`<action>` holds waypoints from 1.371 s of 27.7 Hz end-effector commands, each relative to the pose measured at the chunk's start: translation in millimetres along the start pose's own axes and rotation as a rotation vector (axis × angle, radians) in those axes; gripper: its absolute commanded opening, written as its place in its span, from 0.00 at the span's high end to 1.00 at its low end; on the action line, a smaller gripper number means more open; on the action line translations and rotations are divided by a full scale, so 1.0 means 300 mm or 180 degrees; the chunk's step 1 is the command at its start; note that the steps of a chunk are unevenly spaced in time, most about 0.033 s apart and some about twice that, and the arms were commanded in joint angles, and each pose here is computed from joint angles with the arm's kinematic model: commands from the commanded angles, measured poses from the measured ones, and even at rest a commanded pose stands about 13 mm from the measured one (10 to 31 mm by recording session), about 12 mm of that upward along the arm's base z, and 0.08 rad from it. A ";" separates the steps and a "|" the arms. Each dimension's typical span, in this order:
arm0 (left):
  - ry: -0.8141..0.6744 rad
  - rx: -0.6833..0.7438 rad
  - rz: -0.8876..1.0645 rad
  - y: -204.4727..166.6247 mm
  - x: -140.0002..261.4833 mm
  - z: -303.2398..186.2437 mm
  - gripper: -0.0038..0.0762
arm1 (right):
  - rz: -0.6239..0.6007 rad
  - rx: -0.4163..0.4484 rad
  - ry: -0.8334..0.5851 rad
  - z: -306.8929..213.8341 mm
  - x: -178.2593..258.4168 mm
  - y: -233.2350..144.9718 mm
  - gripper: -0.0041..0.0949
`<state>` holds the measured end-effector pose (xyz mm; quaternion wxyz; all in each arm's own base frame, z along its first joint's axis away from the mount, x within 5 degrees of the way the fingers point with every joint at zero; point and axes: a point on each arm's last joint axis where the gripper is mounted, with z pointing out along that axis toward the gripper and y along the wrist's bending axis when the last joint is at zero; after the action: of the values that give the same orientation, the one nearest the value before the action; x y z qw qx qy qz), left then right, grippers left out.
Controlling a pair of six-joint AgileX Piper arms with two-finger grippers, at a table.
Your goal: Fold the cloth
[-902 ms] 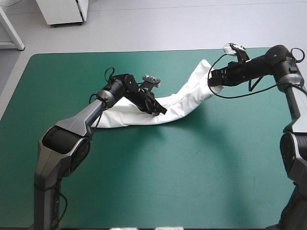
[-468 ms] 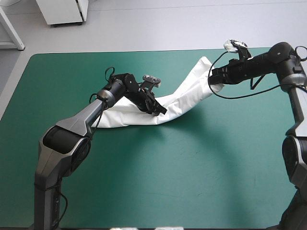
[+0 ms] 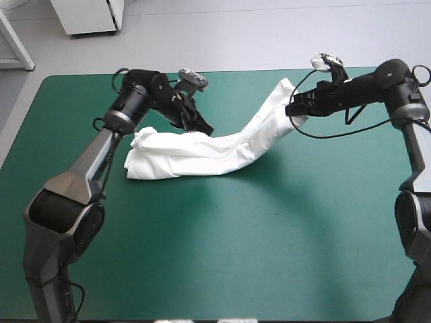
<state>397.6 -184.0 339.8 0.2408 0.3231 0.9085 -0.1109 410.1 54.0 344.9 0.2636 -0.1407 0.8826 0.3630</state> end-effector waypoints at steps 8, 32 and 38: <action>-0.0947 -0.0813 -0.0585 0.183 0.123 -0.586 0.96 | -0.0547 -0.0575 -0.0394 0.064 -0.056 0.320 0.98; -0.1326 -0.1122 -0.0601 0.092 0.243 -0.842 0.96 | -0.1036 -0.1288 0.0181 0.612 0.027 0.603 0.67; -0.1309 -0.1116 -0.0603 0.092 0.245 -0.841 0.96 | -0.1117 -0.1315 0.0273 0.564 0.007 0.593 0.42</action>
<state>290.6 -34.0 498.6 0.4229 0.1668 0.8901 -0.0321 399.9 314.2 291.2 0.2100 -0.3531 0.7893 0.4563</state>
